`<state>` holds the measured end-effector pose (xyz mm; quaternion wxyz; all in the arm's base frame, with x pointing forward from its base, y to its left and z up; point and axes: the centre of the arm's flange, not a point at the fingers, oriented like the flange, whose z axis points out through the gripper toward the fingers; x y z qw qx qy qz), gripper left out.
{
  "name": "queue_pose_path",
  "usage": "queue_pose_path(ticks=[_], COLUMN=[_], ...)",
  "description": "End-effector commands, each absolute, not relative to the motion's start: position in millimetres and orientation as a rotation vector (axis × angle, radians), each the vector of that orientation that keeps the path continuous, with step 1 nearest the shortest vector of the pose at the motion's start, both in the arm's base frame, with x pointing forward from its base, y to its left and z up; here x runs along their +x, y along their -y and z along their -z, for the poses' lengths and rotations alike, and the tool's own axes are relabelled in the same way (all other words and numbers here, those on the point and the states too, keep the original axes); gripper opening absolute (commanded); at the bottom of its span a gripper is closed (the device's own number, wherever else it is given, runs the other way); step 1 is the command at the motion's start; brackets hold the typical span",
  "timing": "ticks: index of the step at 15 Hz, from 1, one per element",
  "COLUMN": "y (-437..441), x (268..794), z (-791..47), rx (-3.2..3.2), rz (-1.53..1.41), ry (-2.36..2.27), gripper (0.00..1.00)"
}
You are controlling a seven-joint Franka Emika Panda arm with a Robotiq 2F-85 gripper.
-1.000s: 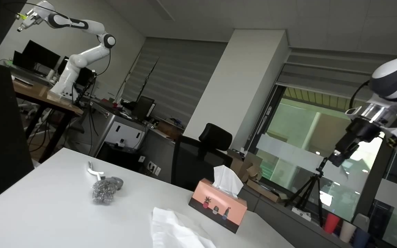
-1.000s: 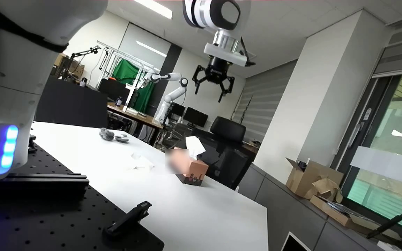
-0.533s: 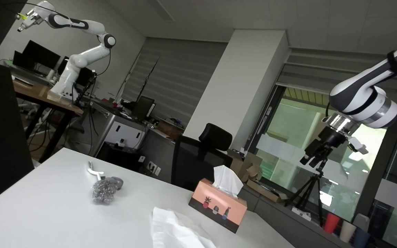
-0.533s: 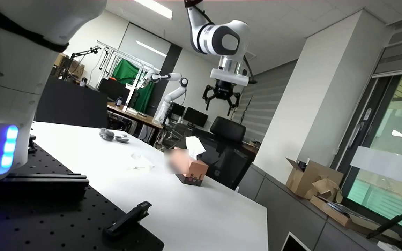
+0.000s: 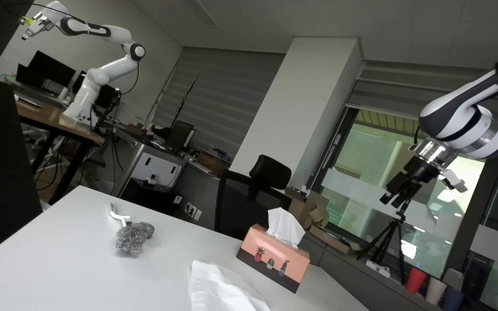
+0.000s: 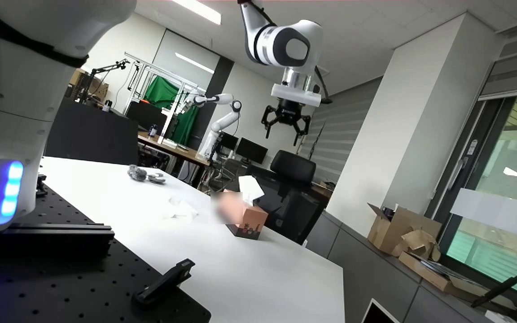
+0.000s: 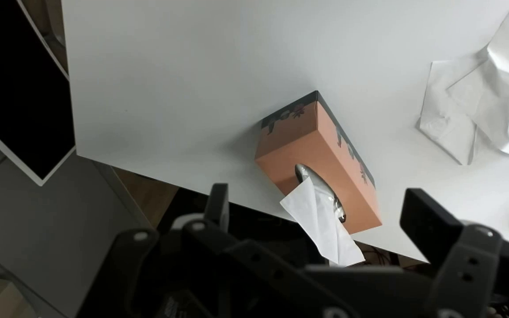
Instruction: Remove a wipe from the wipe holder and place it on the table
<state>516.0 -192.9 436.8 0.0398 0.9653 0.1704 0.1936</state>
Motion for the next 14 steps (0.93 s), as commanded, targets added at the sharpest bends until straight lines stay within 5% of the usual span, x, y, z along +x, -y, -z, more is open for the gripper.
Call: queue_pose_path(ticks=[1, 7, 14], y=[193, 196, 225], x=[516, 522, 608], z=[-437, -434, -404], rx=[2.959, 2.952, 2.875], rz=[-0.593, -0.616, -0.66], ry=[-0.522, -0.57, -0.833], gripper=[1.0, 1.0, 1.0])
